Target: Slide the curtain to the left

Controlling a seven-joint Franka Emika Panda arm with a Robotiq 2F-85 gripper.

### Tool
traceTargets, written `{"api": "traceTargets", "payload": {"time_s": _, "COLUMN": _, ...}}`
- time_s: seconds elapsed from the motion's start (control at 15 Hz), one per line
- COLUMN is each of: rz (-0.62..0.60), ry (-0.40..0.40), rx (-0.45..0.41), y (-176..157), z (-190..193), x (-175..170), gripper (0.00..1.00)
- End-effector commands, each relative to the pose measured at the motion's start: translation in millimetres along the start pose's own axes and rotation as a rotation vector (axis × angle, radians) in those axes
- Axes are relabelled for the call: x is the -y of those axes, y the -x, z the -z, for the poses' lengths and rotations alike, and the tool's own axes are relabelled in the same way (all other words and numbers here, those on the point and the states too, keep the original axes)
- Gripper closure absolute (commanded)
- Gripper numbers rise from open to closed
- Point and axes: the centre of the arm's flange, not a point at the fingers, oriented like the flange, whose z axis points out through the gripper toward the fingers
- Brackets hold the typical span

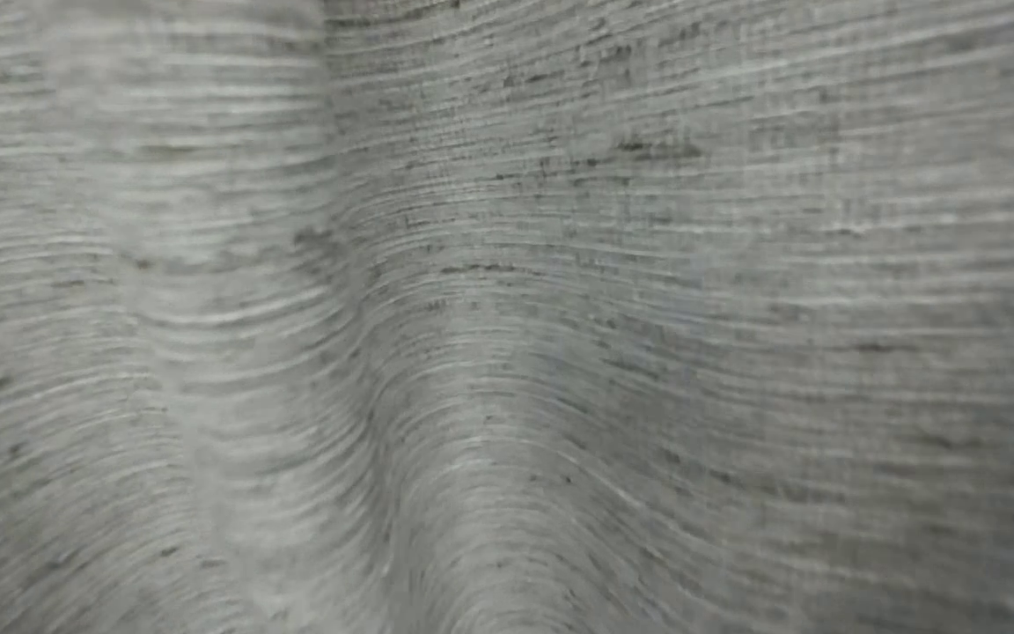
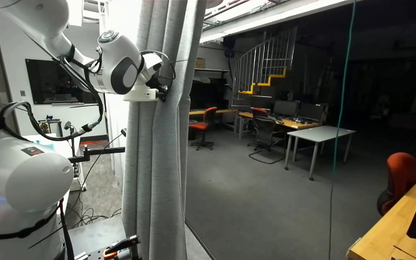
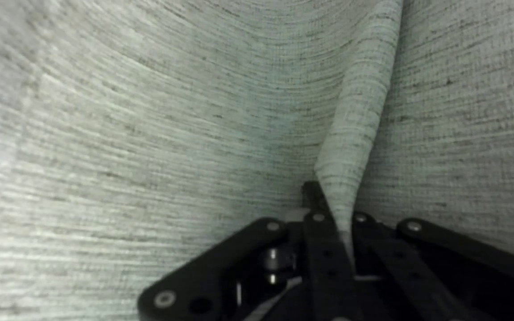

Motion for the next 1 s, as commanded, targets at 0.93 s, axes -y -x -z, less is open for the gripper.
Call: {"api": "traceTargets", "payload": {"time_s": 0.93, "rz": 0.096, "ry": -0.104, "rx": 0.126, "y": 26.6, "z": -85.9, "x": 65.8, "gripper": 0.99}}
